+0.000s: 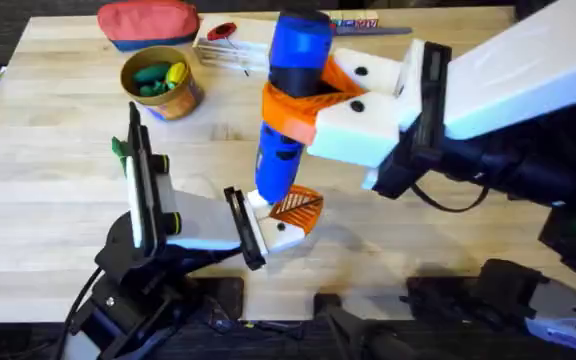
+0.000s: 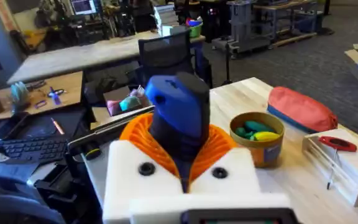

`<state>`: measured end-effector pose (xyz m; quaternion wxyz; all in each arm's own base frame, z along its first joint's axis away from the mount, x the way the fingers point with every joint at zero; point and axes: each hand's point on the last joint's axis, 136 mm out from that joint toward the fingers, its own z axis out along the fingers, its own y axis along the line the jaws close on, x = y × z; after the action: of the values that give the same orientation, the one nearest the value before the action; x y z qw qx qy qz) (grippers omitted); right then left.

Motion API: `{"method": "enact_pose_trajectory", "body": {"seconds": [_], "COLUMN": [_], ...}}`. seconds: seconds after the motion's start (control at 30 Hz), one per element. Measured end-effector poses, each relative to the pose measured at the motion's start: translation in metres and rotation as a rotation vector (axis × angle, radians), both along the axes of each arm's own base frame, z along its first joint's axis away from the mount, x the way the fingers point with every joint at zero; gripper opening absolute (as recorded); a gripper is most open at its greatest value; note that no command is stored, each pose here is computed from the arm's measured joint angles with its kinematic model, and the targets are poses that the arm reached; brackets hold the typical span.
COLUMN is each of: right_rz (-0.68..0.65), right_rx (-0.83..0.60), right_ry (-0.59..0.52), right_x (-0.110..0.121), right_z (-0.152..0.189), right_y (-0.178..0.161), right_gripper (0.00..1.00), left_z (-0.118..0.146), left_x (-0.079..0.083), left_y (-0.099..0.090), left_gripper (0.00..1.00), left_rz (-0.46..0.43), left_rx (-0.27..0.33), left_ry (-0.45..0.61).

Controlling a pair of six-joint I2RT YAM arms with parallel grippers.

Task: Pick up the gripper from the table and insert it into the empty holder that is missing its gripper. Then pick up a screw, insert it into the mounting hole, and use the screwdriver to tighten it. Finally, clean up the table by picking up the vegetable and placing it into the bucket.

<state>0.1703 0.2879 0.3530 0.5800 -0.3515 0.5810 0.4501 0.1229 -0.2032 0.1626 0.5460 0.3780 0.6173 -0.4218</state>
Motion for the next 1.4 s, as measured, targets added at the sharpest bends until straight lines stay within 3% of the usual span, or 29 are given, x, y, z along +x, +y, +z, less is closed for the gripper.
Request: {"method": "enact_pose_trajectory", "body": {"seconds": [1.4], "right_rz": [-0.011], "right_rx": [-0.017], "right_ry": [-0.036], "right_x": [0.0042], "right_z": [-0.0022], "right_y": [0.0028], "right_gripper": [0.007], "left_z": [-0.0005], "left_x": [0.0000], "left_y": [0.0000], "left_gripper": [0.017], "left_rz": [0.000], "left_rx": [0.001], "left_ry": [0.002]}}
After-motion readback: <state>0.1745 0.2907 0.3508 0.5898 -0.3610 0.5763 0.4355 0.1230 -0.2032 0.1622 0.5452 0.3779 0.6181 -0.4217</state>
